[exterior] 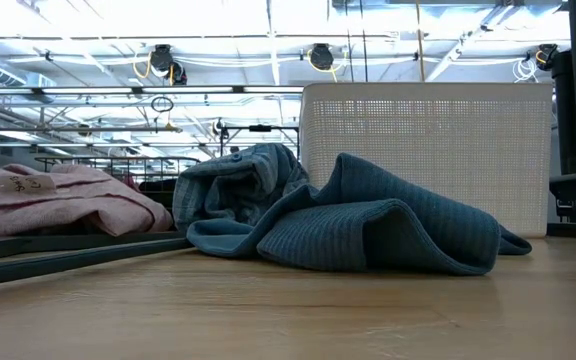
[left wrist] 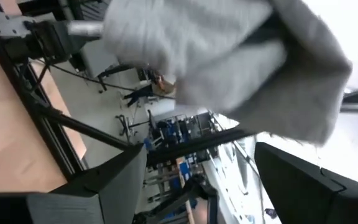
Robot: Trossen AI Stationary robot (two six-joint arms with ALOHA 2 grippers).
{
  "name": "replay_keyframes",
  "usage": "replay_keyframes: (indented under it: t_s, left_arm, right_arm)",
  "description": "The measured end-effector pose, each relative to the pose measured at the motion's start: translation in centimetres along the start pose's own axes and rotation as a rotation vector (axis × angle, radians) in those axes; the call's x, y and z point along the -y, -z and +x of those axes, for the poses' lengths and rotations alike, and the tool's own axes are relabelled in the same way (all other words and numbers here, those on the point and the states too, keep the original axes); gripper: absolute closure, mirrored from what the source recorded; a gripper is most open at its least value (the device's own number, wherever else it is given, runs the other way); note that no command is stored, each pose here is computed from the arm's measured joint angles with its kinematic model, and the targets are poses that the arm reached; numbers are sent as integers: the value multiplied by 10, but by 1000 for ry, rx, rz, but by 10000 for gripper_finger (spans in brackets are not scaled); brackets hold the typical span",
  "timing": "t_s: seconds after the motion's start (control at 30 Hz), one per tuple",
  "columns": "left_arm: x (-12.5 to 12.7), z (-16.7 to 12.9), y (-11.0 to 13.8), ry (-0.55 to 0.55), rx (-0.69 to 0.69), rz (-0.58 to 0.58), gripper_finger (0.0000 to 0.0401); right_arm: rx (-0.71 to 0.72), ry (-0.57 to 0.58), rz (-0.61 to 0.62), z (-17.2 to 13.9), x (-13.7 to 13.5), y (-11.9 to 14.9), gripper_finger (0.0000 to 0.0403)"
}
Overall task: Pick & Place Cloths
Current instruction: Put the gray undergarment into the gold wire basket
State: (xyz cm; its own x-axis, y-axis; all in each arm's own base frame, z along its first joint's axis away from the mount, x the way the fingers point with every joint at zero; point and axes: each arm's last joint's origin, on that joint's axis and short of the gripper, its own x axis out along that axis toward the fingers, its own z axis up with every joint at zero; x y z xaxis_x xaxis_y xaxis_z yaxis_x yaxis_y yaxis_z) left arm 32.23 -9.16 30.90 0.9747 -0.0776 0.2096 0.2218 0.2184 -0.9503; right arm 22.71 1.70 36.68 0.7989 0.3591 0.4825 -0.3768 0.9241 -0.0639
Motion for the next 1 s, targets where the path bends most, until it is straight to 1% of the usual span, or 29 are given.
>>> replay_keyframes:
  t_s: [0.1, 0.2, 0.5, 0.67, 0.87, 1.0]
  left_arm:
    - [1, 1, -7, 21, 26, -11, 96]
    - [4, 2, -12, 67, 24, -32, 96]
    - [1, 3, -20, 61, 39, -41, 96]
    - [-1, 4, -27, 58, 60, -45, 96]
    - [-3, 5, -37, 58, 73, -42, 96]
    - [-1, 5, -40, 88, 74, -38, 96]
  right_arm:
    - [-19, 3, 2, 2, 1, 6, 403]
    - [-34, 6, 7, 4, 3, 11, 403]
    - [-11, 4, -14, 6, 4, 13, 403]
    - [-31, 6, -19, 8, 5, 19, 403]
    - [-89, 6, 61, 14, 8, 39, 403]
    - [-117, 1, 122, 16, 8, 49, 403]
